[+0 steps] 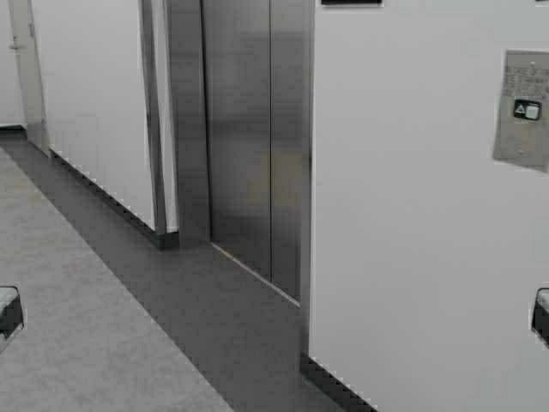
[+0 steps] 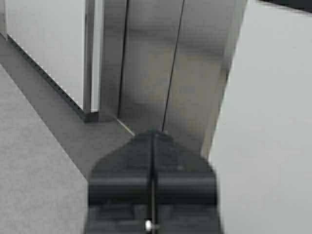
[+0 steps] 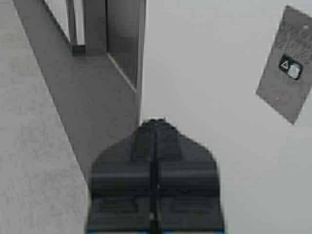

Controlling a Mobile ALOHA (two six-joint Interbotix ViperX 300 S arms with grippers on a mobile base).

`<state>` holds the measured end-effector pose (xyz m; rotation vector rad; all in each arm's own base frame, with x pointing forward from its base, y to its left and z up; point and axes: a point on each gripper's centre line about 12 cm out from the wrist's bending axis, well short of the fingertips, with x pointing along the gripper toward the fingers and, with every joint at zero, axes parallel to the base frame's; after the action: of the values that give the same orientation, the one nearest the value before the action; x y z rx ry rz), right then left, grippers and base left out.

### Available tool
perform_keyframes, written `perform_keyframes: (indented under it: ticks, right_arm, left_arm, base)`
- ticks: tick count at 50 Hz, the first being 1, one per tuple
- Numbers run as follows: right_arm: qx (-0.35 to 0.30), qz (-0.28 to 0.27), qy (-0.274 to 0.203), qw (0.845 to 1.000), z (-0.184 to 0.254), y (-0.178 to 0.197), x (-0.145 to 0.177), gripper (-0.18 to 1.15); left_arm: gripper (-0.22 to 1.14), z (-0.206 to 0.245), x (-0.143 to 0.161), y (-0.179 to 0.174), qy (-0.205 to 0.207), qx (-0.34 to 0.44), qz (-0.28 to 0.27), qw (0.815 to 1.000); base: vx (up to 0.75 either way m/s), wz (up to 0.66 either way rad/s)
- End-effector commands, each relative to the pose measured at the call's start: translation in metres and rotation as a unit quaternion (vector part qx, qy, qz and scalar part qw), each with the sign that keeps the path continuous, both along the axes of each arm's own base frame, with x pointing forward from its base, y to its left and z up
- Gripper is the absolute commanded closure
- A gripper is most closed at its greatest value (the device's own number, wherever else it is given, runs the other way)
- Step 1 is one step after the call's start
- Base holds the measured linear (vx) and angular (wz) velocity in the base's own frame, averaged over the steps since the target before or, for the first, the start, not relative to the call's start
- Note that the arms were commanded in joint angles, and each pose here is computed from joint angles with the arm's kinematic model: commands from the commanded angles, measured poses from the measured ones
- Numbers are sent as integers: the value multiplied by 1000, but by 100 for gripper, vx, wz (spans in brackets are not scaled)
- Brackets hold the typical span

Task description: Navigate to elevator, push the call button, then enter the elevator

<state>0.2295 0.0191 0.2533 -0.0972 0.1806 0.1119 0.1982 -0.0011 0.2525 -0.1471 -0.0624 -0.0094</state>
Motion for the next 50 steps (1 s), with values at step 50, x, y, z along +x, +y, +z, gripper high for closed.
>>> perform_keyframes:
  ticks: [50]
  right_arm:
    - [-351,-4,280,894,-25,6,36,91]
  left_arm:
    - [90,25,-32,2,-32,-48,3,998]
  base:
    - [24,-6]
